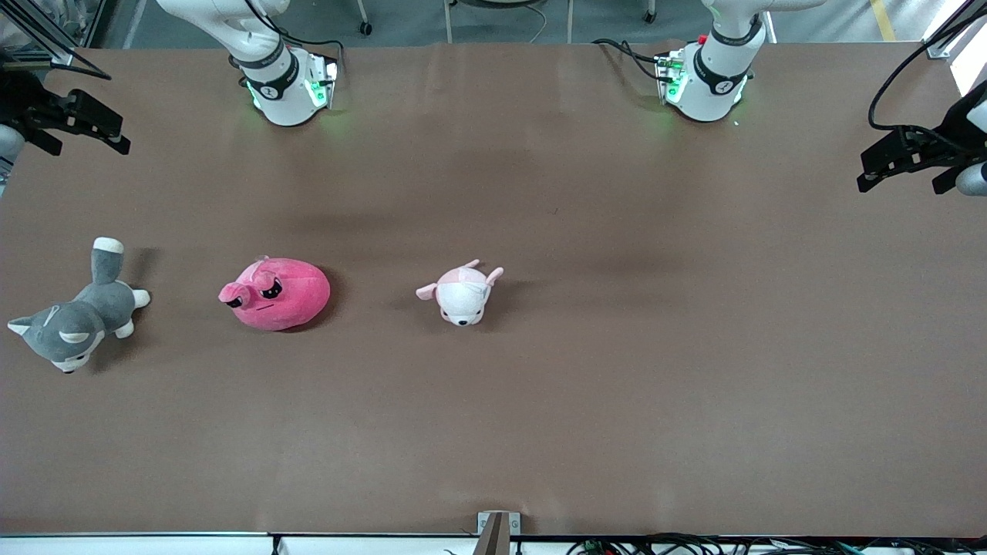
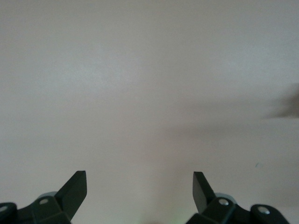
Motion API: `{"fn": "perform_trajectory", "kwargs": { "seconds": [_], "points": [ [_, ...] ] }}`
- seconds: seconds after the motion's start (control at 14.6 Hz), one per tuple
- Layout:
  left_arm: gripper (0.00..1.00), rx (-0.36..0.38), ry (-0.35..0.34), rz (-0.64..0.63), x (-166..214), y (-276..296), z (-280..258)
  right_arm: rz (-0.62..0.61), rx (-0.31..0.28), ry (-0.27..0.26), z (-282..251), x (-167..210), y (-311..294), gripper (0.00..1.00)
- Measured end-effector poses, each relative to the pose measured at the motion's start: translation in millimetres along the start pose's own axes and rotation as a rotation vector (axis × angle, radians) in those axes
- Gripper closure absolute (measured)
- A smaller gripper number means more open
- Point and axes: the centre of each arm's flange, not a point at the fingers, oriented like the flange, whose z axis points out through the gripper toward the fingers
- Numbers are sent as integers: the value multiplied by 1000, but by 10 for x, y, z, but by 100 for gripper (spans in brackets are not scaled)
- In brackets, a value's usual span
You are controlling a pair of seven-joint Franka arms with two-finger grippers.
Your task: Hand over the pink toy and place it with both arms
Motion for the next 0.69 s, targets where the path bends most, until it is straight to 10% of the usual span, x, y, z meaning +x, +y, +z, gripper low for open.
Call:
{"fn": "perform_trajectory", "kwargs": {
  "seconds": [0.69],
  "points": [
    [0, -1, -13, 2, 43, 10, 70, -5, -4, 0, -4, -3, 18, 0]
  ]
}}
